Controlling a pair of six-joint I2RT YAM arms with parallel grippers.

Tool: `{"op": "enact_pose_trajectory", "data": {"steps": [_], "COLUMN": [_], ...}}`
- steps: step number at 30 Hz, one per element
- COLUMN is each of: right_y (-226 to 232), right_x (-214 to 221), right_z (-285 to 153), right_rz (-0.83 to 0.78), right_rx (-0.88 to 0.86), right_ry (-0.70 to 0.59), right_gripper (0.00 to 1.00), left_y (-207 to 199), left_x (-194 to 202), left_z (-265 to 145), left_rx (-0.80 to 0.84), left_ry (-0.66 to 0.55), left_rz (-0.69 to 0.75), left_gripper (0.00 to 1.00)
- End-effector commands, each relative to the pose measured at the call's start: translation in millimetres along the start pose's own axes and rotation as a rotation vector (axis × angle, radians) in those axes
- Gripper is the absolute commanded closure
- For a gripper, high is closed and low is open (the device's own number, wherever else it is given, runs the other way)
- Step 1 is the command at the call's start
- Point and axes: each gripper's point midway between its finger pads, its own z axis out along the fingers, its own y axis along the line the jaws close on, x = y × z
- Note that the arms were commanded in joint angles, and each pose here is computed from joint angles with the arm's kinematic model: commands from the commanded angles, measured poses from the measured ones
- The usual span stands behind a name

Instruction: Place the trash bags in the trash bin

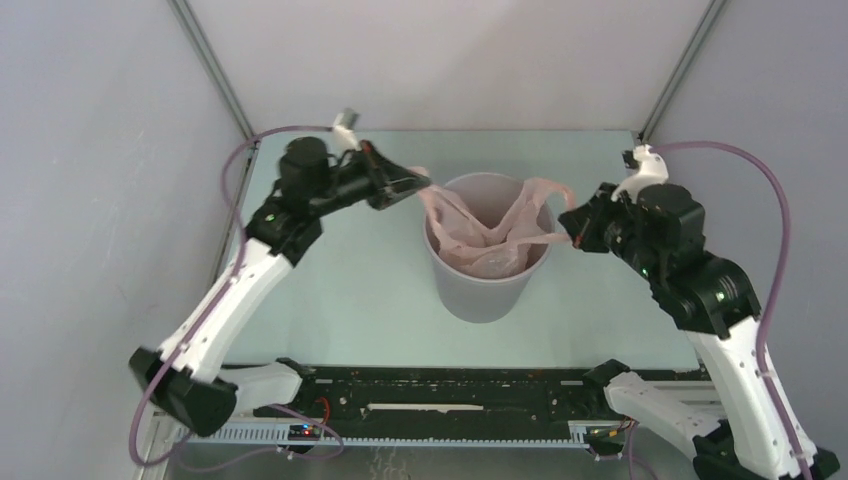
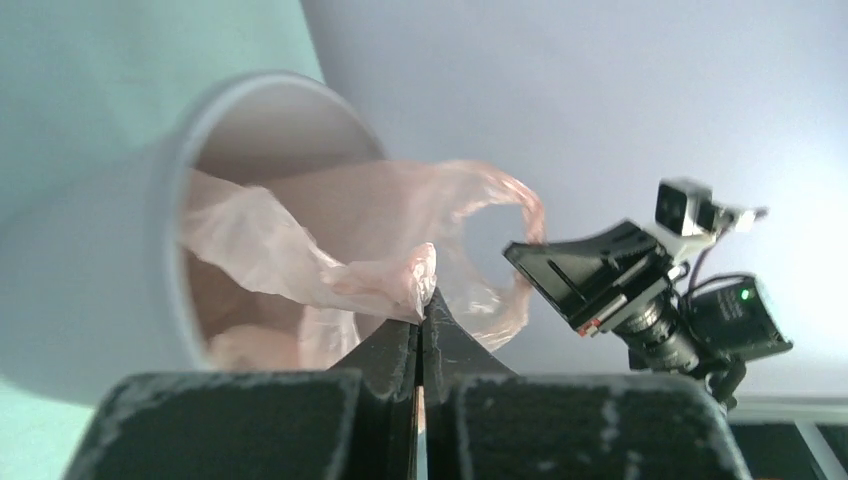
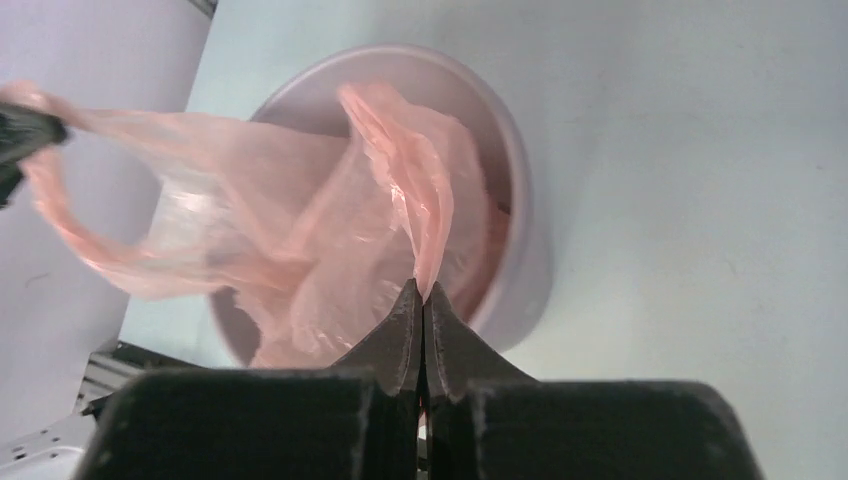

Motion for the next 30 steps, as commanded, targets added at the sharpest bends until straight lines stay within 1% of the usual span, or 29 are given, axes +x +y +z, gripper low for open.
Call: {"op": "enact_pose_trajectory", "data": {"steps": [1, 4, 6, 12, 15, 17, 18, 19, 21, 22, 24, 26, 28, 30], "right_y": [-34.0, -45.2, -46.6, -75.6, -88.8, -98.2, -95.7, -87.0, -62.6, -58.9, -67.8, -81.3, -86.5, -85.9], "right_x": [13.3, 14.4, 13.1, 17.7, 19.7, 17.3, 16.7, 17.0, 19.4, 21.3, 25.3, 27.2, 28.1, 28.9], "right_z": [-16.1, -26.4, -28.0, -27.3, -26.7, -27.0, -26.5, -24.2, -17.7, -14.7, -11.8, -11.8, -15.6, -18.3], "right_rz": [-0.034, -0.018, -0.012, -0.058, -0.087, -0.046, -0.014, 0.014, 0.037, 0.036, 0.043, 0.033, 0.043, 0.051], "right_rx": [0.107, 0.142, 0.147, 0.280, 0.337, 0.389, 0.375, 0.324, 0.189, 0.169, 0.217, 0.283, 0.302, 0.289], "right_ry": [-0.001, -0.025, -0.034, -0.008, 0.011, 0.001, 0.000, 0.007, 0.034, 0.050, 0.071, 0.081, 0.081, 0.082], "right_gripper": [1.00, 1.00, 1.00, 1.00, 1.00, 1.00, 1.00, 1.00, 0.98, 0.98, 0.98, 0.99, 1.00, 1.00], "left_y": [32.7, 54.3, 57.2, 64.7, 74.9, 83.0, 83.4, 80.2, 63.6, 54.8, 48.5, 50.6, 59.8, 75.8], "left_x": [-4.6, -3.3, -3.9, -24.0, -33.6, -37.8, -40.5, -41.6, -45.0, -47.2, -52.8, -56.9, -58.3, -54.0], "left_z": [-47.1, -58.6, -61.4, -81.7, -87.1, -89.4, -90.1, -88.7, -81.4, -79.4, -80.6, -83.4, -85.1, -87.0], "left_rx": [-0.071, -0.113, -0.126, -0.228, -0.284, -0.334, -0.345, -0.331, -0.224, -0.169, -0.147, -0.174, -0.225, -0.303], "left_ry": [-0.041, -0.047, -0.052, -0.124, -0.114, -0.102, -0.109, -0.117, -0.153, -0.170, -0.207, -0.221, -0.208, -0.166], "left_rz": [0.027, -0.007, -0.007, 0.085, 0.108, 0.111, 0.110, 0.094, 0.043, 0.034, 0.049, 0.073, 0.096, 0.100], "left_gripper": [1.00, 1.00, 1.00, 0.99, 0.98, 0.98, 0.98, 0.97, 0.95, 0.94, 0.92, 0.91, 0.91, 0.92]}}
